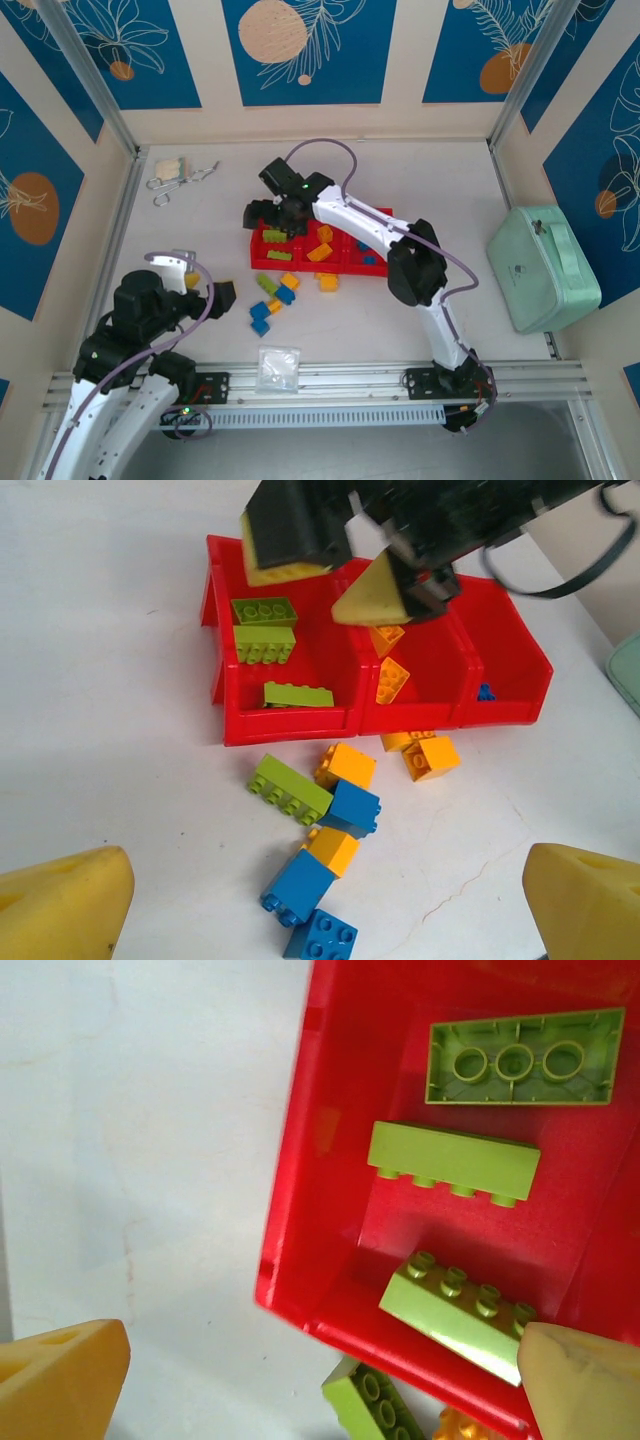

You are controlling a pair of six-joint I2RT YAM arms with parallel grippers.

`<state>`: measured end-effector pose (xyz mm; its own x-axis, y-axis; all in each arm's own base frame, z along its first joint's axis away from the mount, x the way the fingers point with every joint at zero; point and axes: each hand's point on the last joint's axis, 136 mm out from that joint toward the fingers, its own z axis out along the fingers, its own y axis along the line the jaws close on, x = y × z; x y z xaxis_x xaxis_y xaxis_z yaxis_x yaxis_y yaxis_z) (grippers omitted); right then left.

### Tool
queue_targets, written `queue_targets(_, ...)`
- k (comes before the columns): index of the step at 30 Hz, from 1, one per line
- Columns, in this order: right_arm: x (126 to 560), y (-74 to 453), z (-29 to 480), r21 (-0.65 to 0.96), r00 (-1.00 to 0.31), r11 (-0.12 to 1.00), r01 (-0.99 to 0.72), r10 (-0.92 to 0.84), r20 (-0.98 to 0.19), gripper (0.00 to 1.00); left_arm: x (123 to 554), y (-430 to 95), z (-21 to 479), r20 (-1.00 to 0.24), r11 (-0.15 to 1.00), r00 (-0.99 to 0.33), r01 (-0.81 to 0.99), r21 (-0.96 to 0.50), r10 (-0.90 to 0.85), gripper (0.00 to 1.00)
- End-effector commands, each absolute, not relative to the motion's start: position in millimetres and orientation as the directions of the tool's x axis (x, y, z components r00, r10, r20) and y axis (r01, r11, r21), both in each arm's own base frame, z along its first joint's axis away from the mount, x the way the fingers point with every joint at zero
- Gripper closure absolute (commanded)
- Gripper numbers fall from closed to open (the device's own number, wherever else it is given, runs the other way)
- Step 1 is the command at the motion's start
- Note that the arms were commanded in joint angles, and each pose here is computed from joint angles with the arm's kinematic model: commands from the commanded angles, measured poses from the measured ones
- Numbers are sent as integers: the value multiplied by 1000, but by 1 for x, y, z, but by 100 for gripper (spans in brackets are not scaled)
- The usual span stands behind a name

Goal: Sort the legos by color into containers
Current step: Place the lego in the container, then pick up the lego from the center of the table.

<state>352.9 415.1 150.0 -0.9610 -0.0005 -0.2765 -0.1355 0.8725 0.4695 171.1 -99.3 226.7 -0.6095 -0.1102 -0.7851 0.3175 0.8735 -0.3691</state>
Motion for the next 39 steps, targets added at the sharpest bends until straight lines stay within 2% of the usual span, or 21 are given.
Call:
queue_targets(1,335,402,210,516,-936,829,-215,-25,-350,1,174,-99,221,-772,884,-630,308,-351,-87,1)
queue_targets(4,325,379,237,494,-901,829,-261,-25,-434,1,180,-103,208,-722,893,-689,280,-353,-69,1)
queue_targets(6,320,356,246,465,-879,845,-263,-11,-477,1,186,-101,191,-641,917,-765,217,-335,-53,4)
queue_targets(9,312,315,243,438,-883,870,-228,4,-469,1,193,-98,163,-471,955,-881,114,-272,-29,9)
queue_targets(11,305,286,235,429,-892,882,-195,22,-451,1,197,-93,142,-366,974,-928,11,-226,-74,10)
queue_targets(13,297,262,228,446,-901,879,-168,46,-431,1,201,-101,126,-307,967,-942,-55,-248,-132,10)
queue_targets(21,270,189,231,547,-898,822,-162,107,-426,1,219,-112,109,-356,944,-876,-280,-173,-325,9)
queue_targets(25,261,170,230,541,-890,819,-192,86,-447,1,229,-134,100,-328,950,-891,-296,-102,-313,7)
queue_targets(32,256,164,219,557,-892,804,-207,79,-445,1,251,-173,90,-284,957,-914,-285,-58,-290,7)
queue_targets(39,252,161,214,553,-892,807,-208,76,-446,1,253,-165,84,-301,945,-898,-327,-30,-320,12)
